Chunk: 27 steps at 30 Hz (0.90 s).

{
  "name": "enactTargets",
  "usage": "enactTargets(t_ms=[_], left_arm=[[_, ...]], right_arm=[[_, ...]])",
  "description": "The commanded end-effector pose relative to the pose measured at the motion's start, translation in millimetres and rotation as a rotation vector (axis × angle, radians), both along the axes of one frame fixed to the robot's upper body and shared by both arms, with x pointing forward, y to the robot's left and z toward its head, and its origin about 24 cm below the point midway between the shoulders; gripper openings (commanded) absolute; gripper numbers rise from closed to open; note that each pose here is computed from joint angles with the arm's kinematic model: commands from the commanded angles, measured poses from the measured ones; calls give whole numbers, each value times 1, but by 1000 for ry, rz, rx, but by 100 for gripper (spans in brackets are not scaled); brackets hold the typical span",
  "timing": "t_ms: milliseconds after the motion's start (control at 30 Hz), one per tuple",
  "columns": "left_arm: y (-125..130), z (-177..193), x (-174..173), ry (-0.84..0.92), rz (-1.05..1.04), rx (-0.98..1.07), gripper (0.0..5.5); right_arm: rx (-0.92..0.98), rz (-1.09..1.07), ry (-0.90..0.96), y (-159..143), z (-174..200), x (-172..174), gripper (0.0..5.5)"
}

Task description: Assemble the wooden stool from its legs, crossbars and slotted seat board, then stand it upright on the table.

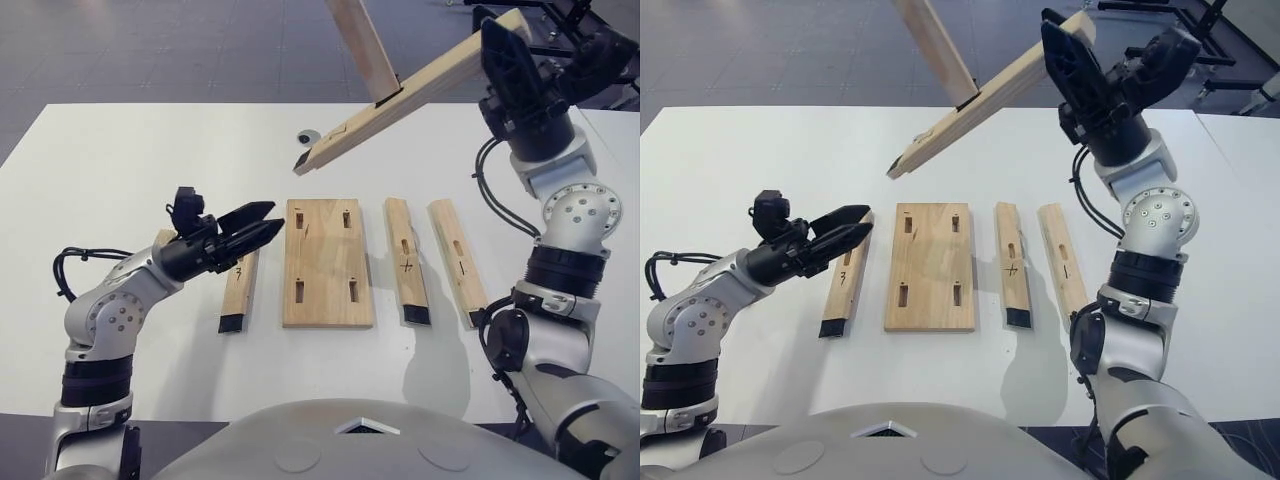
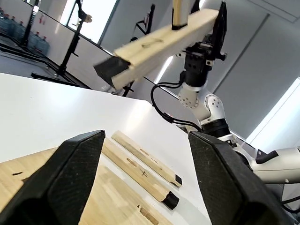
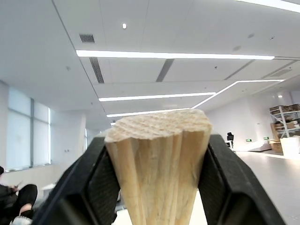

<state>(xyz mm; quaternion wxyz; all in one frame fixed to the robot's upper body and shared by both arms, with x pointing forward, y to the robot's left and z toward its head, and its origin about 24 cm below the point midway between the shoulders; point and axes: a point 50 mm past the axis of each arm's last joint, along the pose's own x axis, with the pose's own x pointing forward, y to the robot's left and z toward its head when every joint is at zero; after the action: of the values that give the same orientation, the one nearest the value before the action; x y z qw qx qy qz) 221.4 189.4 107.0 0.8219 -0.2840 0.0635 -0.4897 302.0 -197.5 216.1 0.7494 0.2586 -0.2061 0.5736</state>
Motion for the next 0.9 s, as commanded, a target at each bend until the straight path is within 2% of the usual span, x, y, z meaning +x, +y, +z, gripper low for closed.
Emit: enactTargets(t_ms=[33,233,433,900], left_arm=[[15,-1,7,24,146,10,326],[-7,-16,-2,75,173,-21,326],[-3,-22,-4,93,214,-22,326],[4,-28,3,102,268,5,326]], right_arm=[[-183,-109,-46,1,9,20,205],[-378,-65,-172,7,4,23,205],[-512,7,-174,-7,-5,24,205],[-539,37,-159,-10,-15,34,205]])
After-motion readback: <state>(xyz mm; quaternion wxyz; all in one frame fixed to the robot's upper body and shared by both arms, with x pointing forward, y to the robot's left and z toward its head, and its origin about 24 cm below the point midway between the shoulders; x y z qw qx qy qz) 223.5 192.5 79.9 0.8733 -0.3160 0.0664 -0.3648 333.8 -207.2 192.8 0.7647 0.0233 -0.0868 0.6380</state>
